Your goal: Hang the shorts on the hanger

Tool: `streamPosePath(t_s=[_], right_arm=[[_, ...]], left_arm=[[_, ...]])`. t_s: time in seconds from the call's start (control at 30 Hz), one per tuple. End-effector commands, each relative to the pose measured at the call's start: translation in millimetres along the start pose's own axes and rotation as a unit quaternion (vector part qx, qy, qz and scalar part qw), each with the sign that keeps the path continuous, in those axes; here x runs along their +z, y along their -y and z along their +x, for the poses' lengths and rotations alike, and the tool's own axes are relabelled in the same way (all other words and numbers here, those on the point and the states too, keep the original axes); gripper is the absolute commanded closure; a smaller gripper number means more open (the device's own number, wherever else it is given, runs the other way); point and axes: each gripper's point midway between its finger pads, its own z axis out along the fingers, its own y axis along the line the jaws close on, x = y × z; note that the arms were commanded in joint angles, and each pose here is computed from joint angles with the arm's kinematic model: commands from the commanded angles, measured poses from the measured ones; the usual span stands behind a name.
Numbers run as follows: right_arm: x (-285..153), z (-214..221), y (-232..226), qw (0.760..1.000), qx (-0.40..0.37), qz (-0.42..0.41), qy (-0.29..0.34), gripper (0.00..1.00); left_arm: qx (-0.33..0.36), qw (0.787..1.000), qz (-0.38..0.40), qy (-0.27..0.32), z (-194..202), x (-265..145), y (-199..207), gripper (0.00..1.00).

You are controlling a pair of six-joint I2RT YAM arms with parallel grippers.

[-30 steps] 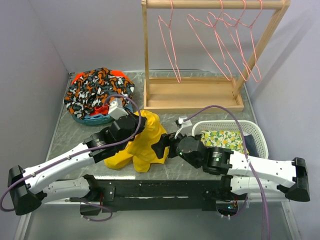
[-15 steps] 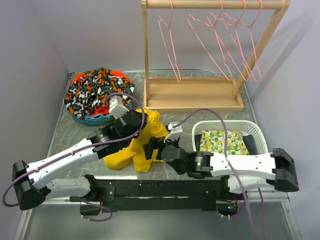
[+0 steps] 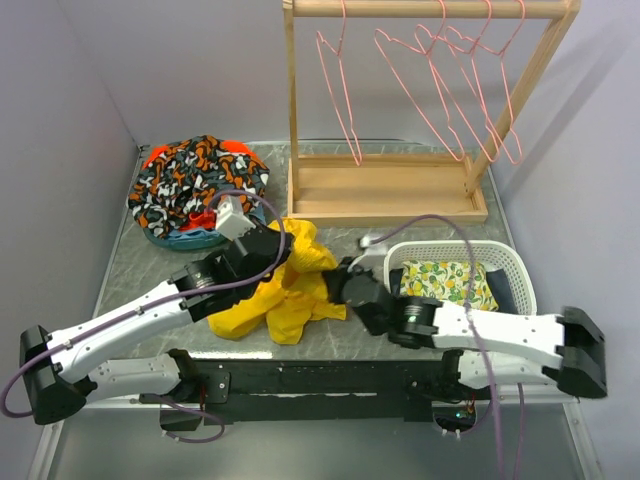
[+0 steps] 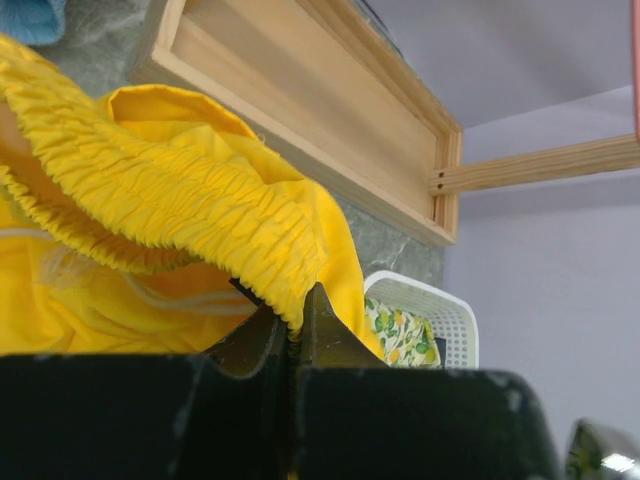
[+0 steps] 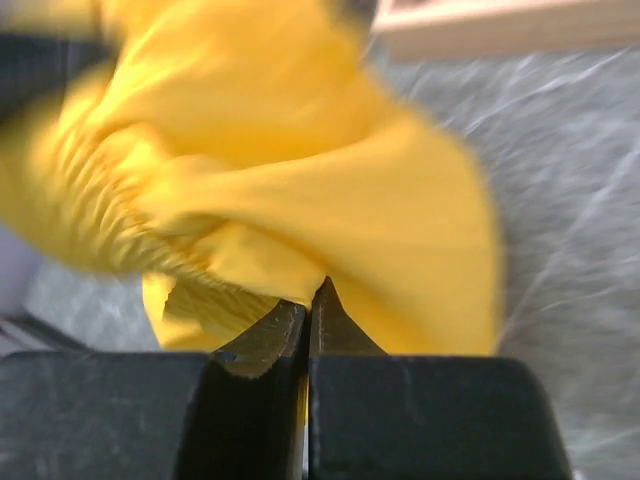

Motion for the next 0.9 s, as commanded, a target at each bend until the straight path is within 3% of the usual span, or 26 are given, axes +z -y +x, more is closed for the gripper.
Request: streamPosePath(t_s=[0.0,0.13,0.17,0.27,0.37,0.57,0.7,0.87], right_arm=[[-2.5,-37.0,63.1,0.997,0.027,0.063,0.032,1.00],[0.6,-37.4,83.4,0.998,0.008,0.058,0.006,1.00],[0.8,-34.7,86.6,0.998,-0.003,0.060,-0.004,1.00],[2.3,-32.2,91.0,0.997,-0.019,0.067,-0.019,1.00],[3.8,-30.7,96.1,0.996,-0.020,0.080,-0.028,1.00],[8.7,-30.7,107.6,0.993,-0.015,0.110,-0.042,1.00],[7.8,-34.4,114.0,0.992,-0.013,0.122,-0.039,1.00],[4.3,-37.4,114.4,0.993,-0.004,0.115,-0.035,1.00]], left_arm=[[0.009,1.000,-0.002,0.007,-5.9,-10.8,-17.5,0.96],[0.047,0.999,0.008,-0.001,-0.2,-13.2,-31.5,0.77],[0.058,0.998,0.004,-0.003,2.1,-12.9,-37.8,0.61],[0.081,0.997,-0.014,0.003,-1.6,-16.1,-53.6,0.40],[0.099,0.994,-0.033,0.020,-12.0,-21.5,-66.9,0.33],[0.114,0.990,-0.076,0.024,-20.7,-26.8,-98.2,0.40],[0.124,0.985,-0.116,-0.002,-19.3,-10.2,-128.0,0.45],[0.131,0.984,-0.117,-0.010,-28.0,23.2,-137.7,0.51]])
